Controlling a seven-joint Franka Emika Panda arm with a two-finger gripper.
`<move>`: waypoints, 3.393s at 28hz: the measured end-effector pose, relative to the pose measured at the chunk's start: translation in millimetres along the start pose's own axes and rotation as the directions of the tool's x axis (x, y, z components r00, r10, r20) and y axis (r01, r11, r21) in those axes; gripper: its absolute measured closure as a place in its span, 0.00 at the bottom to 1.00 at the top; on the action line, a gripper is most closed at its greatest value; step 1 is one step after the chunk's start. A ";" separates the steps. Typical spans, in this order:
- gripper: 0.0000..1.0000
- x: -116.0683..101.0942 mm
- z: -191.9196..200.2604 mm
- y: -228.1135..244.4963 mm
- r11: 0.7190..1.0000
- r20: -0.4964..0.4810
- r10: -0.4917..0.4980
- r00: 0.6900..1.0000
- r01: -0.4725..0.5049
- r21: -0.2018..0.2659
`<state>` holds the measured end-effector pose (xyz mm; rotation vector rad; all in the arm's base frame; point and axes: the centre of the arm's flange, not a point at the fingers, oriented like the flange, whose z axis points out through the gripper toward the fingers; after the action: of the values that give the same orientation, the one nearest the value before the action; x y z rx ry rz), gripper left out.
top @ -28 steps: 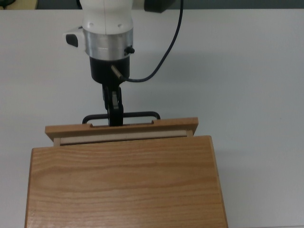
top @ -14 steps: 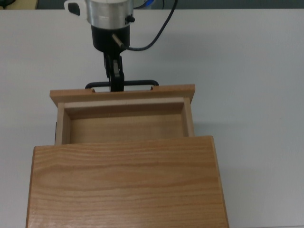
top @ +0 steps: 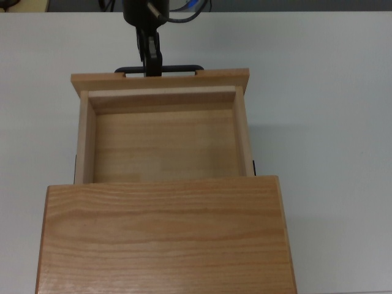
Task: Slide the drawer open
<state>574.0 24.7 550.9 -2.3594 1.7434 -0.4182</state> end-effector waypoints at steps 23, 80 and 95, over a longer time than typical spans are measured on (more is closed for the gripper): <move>0.04 -20.3 -29.2 7.0 0.978 0.021 -0.208 0.978 0.209 -0.029; 0.00 -9.3 -99.1 41.9 0.153 0.444 -0.888 0.122 0.988 0.034; 0.00 13.7 -94.0 39.5 0.191 0.446 -0.880 0.162 0.981 0.021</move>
<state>511.2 2.1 629.3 -3.1756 -0.1590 0.2095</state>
